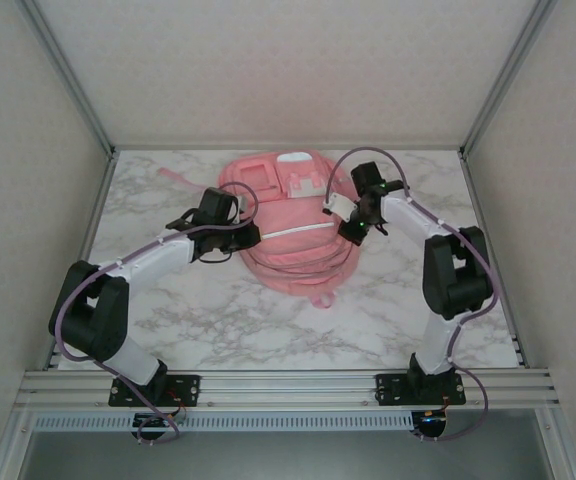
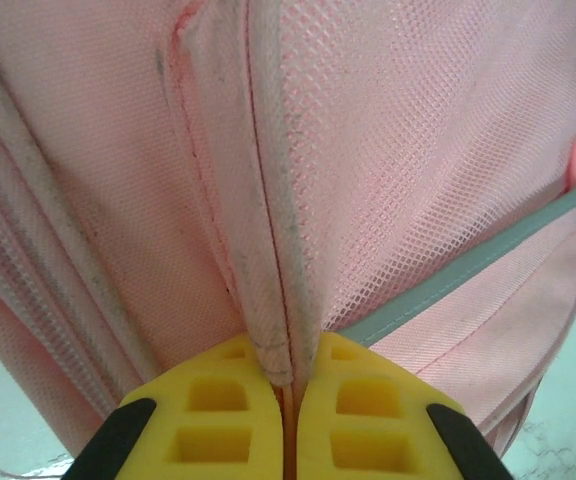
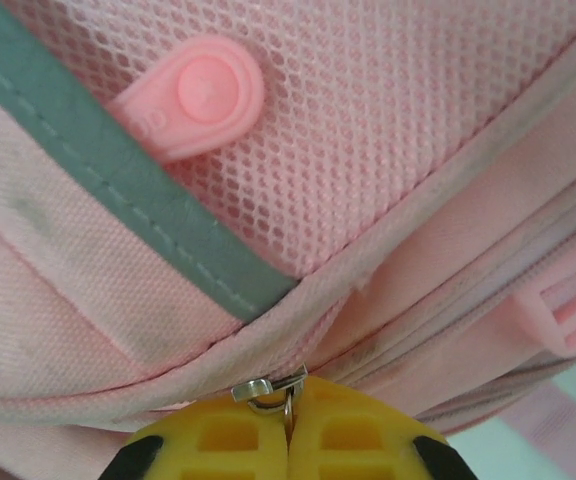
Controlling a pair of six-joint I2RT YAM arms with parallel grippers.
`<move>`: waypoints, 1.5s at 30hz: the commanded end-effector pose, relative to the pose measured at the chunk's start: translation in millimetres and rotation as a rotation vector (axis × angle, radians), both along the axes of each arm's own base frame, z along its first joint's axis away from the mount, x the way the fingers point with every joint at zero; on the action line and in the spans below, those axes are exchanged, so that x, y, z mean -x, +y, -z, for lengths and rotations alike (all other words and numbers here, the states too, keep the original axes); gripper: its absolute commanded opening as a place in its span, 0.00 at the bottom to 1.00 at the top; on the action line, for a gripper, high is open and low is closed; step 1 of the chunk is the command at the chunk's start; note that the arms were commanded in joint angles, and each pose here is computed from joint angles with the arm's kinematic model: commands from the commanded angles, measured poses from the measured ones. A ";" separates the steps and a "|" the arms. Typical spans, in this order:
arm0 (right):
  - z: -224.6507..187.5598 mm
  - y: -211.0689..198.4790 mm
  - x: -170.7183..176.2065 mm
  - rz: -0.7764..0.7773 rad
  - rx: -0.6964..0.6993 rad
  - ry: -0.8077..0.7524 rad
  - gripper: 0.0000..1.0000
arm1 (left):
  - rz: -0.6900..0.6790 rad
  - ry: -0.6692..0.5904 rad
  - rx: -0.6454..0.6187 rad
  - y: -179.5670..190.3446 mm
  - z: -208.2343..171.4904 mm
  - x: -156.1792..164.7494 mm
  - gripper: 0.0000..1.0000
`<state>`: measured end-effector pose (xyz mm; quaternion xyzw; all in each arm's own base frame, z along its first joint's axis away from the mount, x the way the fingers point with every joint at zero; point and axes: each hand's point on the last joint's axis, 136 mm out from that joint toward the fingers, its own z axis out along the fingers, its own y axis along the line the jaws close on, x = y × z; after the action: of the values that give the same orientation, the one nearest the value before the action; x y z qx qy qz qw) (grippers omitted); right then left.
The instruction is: Pack the student bag
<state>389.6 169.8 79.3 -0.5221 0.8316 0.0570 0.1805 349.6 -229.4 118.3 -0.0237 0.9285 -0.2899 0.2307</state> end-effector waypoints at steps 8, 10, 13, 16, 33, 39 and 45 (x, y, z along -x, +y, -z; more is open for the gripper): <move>-26.3 -27.8 -129.5 0.074 0.074 -0.296 0.00 | 0.023 0.044 -0.125 31.0 11.1 10.6 0.00; -33.3 -17.9 -121.5 0.059 0.023 -0.275 0.00 | 0.020 0.045 -0.136 33.0 11.3 10.8 0.00; -39.8 -7.3 -106.7 0.032 -0.028 -0.261 0.00 | 0.010 0.034 -0.152 35.5 7.2 7.7 0.00; -43.2 -0.2 -99.9 0.002 -0.036 -0.292 0.00 | 0.006 0.024 -0.184 40.3 4.4 4.3 0.00; -40.7 30.8 -133.5 -0.043 0.030 -0.515 0.00 | -0.250 0.027 -0.295 137.9 4.2 -21.5 0.00; -53.2 47.1 -179.4 0.104 -0.060 -0.572 0.00 | -0.239 0.060 -0.287 134.8 16.6 -19.9 0.00; -57.1 62.3 -196.3 0.192 -0.111 -0.530 0.00 | -0.228 0.072 -0.274 131.4 19.2 -20.3 0.00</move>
<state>517.9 296.1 99.8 -0.5520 0.7469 0.0562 0.3664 395.9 -138.3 126.7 -0.0833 0.9310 -0.2109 0.2860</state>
